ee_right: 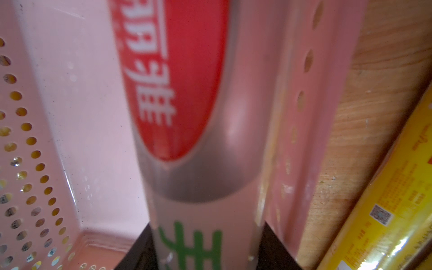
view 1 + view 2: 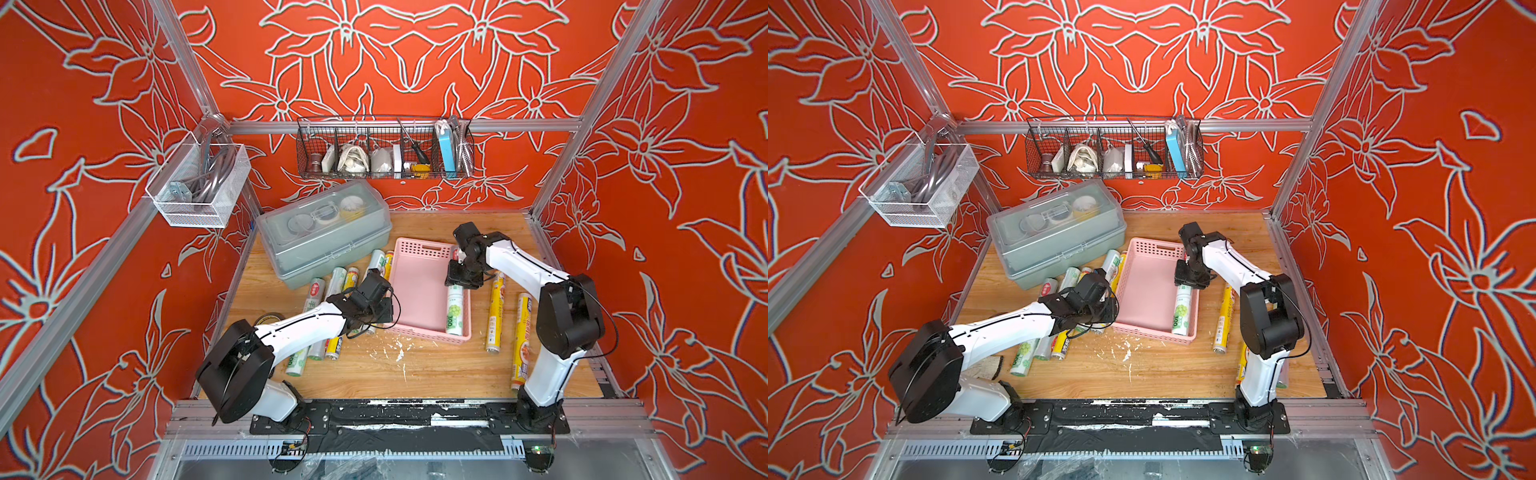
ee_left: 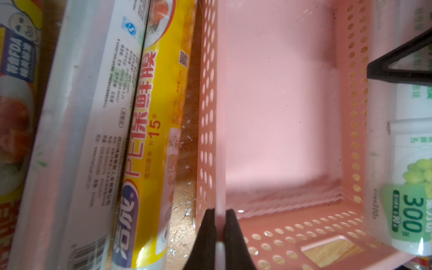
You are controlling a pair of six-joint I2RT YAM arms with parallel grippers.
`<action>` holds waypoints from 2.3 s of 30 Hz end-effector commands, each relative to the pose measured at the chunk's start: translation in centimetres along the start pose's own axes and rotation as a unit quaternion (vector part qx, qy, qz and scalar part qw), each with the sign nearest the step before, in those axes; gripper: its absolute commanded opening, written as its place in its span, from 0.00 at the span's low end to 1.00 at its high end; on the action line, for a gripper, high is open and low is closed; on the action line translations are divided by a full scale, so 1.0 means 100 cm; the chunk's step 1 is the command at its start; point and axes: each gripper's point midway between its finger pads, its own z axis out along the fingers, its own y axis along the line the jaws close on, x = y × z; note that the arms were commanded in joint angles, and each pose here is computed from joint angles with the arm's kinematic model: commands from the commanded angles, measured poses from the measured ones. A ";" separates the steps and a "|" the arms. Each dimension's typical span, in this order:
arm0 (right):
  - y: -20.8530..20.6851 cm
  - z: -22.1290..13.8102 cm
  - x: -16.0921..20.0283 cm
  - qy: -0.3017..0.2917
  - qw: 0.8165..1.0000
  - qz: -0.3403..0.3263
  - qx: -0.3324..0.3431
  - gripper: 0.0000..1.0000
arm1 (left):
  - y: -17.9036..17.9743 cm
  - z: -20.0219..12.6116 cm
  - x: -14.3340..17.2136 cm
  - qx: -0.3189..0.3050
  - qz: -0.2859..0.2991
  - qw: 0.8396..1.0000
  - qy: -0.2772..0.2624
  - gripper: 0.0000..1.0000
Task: Put the plastic wrap into the basket
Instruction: Place the plastic wrap in the basket, then pick up the plastic wrap from the center of the board.
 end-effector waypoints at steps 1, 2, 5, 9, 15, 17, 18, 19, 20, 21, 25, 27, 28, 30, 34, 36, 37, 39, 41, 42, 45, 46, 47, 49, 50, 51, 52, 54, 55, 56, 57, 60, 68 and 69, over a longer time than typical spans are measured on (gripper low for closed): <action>-0.002 0.010 0.004 0.013 1.000 -0.001 0.024 0.45 | -0.002 0.005 -0.006 -0.003 -0.003 1.000 -0.018 0.11; -0.003 0.012 0.006 0.016 0.999 -0.002 0.030 0.45 | -0.002 0.006 -0.006 -0.004 -0.003 1.000 -0.017 0.11; -0.002 0.020 0.009 0.021 0.999 -0.006 0.035 0.46 | -0.001 0.007 -0.006 -0.007 -0.001 1.000 -0.018 0.11; -0.006 0.030 0.011 0.027 0.998 -0.007 0.050 0.48 | 0.000 0.008 -0.007 -0.010 0.001 1.000 -0.020 0.13; -0.008 0.035 0.011 0.032 0.998 -0.010 0.057 0.52 | 0.002 0.006 -0.008 -0.015 0.001 1.000 -0.024 0.21; -0.007 0.029 0.009 0.025 0.998 -0.011 0.057 0.54 | 0.002 0.005 -0.009 -0.016 0.000 1.000 -0.025 0.24; -0.006 0.023 0.007 0.018 0.998 -0.011 0.055 0.56 | 0.003 0.005 -0.009 -0.017 0.000 1.000 -0.026 0.27; -0.006 0.018 0.006 0.013 0.998 -0.011 0.054 0.57 | 0.003 0.005 -0.009 -0.017 0.000 0.999 -0.027 0.29; -0.005 0.011 0.005 0.007 0.998 -0.012 0.054 0.58 | 0.003 0.005 -0.010 -0.018 0.000 0.999 -0.028 0.30; -0.005 0.005 0.004 0.001 0.998 -0.013 0.053 0.59 | 0.003 0.004 -0.011 -0.018 0.000 0.999 -0.030 0.31; -0.005 -0.022 0.001 -0.023 0.998 -0.016 0.051 0.63 | 0.003 0.001 -0.012 -0.018 -0.001 0.999 -0.034 0.34; -0.003 -0.035 0.001 -0.037 0.998 -0.017 0.044 0.63 | 0.003 -0.001 -0.013 -0.019 0.001 0.999 -0.037 0.35; -0.002 -0.042 0.000 -0.044 0.998 -0.018 0.038 0.63 | 0.003 -0.002 -0.014 -0.020 0.002 0.999 -0.038 0.35; 0.002 -0.058 0.000 -0.062 0.997 -0.024 0.027 0.62 | 0.002 -0.005 -0.016 -0.020 0.007 0.999 -0.042 0.35; 0.007 -0.088 0.000 -0.099 0.994 -0.045 0.012 0.62 | -0.002 -0.016 -0.023 -0.017 0.021 0.998 -0.049 0.37; 0.010 -0.099 0.003 -0.111 0.992 -0.053 0.000 0.61 | -0.005 -0.024 -0.028 -0.014 0.031 0.998 -0.055 0.38; 0.013 -0.104 0.005 -0.117 0.991 -0.058 -0.010 0.60 | -0.007 -0.029 -0.030 -0.013 0.036 0.998 -0.058 0.39; 0.018 -0.109 0.010 -0.121 0.990 -0.066 -0.029 0.59 | -0.009 -0.038 -0.036 -0.013 0.047 0.997 -0.065 0.40; 0.027 -0.113 0.017 -0.130 0.987 -0.079 -0.052 0.58 | -0.010 -0.048 -0.042 -0.017 0.056 0.995 -0.075 0.42; 0.030 -0.114 0.019 -0.135 0.985 -0.083 -0.063 0.58 | -0.009 -0.053 -0.044 -0.020 0.061 0.995 -0.079 0.43; 0.039 -0.117 0.025 -0.150 0.980 -0.097 -0.090 0.58 | -0.006 -0.067 -0.050 -0.034 0.076 0.993 -0.086 0.45; 0.042 -0.117 0.028 -0.152 0.978 -0.105 -0.099 0.58 | -0.003 -0.071 -0.052 -0.038 0.077 0.993 -0.086 0.46; 0.042 -0.116 0.030 -0.153 0.977 -0.109 -0.103 0.58 | 0.001 -0.074 -0.053 -0.041 0.076 0.993 -0.085 0.46; 0.044 -0.112 0.034 -0.153 0.975 -0.118 -0.110 0.58 | 0.009 -0.079 -0.055 -0.048 0.075 0.993 -0.083 0.46; 0.045 -0.109 0.035 -0.152 0.974 -0.122 -0.114 0.58 | 0.014 -0.082 -0.055 -0.054 0.073 0.992 -0.082 0.47; 0.045 -0.106 0.037 -0.150 0.974 -0.124 -0.117 0.58 | 0.019 -0.083 -0.056 -0.057 0.070 0.993 -0.081 0.47; 0.047 -0.103 0.039 -0.148 0.972 -0.130 -0.124 0.58 | 0.024 -0.083 -0.057 -0.061 0.068 0.993 -0.078 0.47; 0.049 -0.097 0.040 -0.148 0.971 -0.136 -0.131 0.58 | 0.033 -0.081 -0.057 -0.066 0.064 0.993 -0.073 0.47; 0.050 -0.095 0.041 -0.147 0.970 -0.141 -0.136 0.58 | 0.037 -0.079 -0.058 -0.070 0.063 0.993 -0.071 0.47; 0.051 -0.092 0.042 -0.145 0.969 -0.146 -0.139 0.58 | 0.041 -0.076 -0.058 -0.074 0.062 0.993 -0.068 0.47; 0.051 -0.091 0.043 -0.145 0.968 -0.149 -0.140 0.59 | 0.044 -0.073 -0.058 -0.076 0.062 0.993 -0.066 0.47; 0.051 -0.084 0.046 -0.139 0.967 -0.160 -0.142 0.59 | 0.052 -0.058 -0.060 -0.077 0.058 0.994 -0.055 0.47; 0.043 -0.071 0.052 -0.135 0.966 -0.180 -0.131 0.59 | 0.039 -0.019 -0.054 -0.032 0.077 0.996 -0.008 0.47; 0.042 -0.070 0.053 -0.135 0.966 -0.180 -0.127 0.59 | 0.036 -0.015 -0.052 -0.026 0.075 0.997 -0.001 0.47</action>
